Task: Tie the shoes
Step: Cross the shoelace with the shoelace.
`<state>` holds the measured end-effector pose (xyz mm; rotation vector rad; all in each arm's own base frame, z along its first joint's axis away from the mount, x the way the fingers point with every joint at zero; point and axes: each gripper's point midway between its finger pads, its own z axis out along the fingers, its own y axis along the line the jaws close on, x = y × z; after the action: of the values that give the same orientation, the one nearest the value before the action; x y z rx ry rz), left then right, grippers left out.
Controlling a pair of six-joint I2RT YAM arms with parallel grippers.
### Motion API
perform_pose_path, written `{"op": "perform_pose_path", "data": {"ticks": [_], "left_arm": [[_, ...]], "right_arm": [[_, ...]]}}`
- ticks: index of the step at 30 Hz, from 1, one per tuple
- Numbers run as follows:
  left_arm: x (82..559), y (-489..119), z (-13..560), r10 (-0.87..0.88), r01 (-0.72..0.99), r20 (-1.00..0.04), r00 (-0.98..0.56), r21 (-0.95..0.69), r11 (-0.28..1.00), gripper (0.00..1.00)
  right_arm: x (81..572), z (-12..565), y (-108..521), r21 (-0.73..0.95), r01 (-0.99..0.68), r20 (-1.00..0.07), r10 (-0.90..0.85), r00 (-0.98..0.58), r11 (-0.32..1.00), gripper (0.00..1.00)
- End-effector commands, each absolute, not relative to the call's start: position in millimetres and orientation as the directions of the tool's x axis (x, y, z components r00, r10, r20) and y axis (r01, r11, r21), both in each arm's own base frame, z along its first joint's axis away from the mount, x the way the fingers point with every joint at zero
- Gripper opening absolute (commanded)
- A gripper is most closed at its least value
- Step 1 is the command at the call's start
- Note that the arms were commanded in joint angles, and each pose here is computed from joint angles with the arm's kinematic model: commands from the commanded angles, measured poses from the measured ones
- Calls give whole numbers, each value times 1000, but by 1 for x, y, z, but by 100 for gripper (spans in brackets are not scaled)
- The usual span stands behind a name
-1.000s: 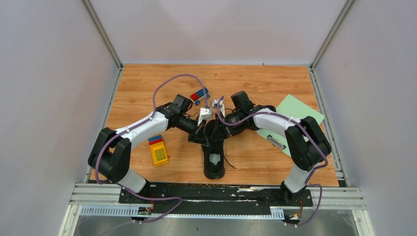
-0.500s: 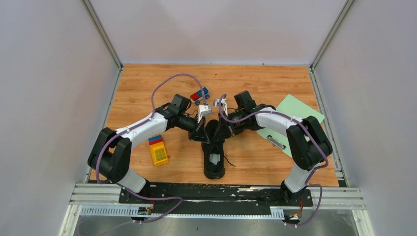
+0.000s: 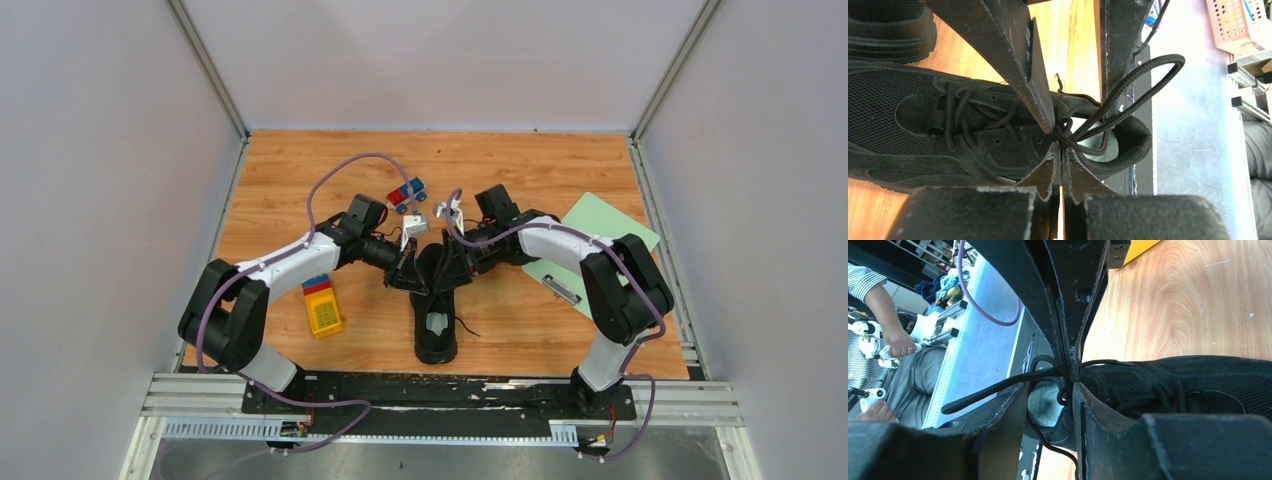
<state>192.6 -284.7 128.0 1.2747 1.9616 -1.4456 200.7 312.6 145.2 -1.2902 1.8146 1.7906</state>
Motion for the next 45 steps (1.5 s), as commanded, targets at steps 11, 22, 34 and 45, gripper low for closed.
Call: {"op": "perform_pose_path", "data": {"ticks": [11,22,34,45], "left_arm": [[194,-288,147,397,858,-785,-475,-513,11,0],[199,-287,144,407,859,-775,-483,-509,50,0],[198,-287,148,404,855,-771,-491,-516,55,0],[193,-281,149,424,870,-777,-465,-489,58,0]], "right_arm": [[204,151,323,635,-737,-756,-383,-530,-233,45],[195,155,327,600,-760,-780,-392,-488,-250,50],[199,150,329,591,-782,-776,-405,-483,-198,20],[207,150,328,603,-782,-761,-407,-505,-157,9]]}}
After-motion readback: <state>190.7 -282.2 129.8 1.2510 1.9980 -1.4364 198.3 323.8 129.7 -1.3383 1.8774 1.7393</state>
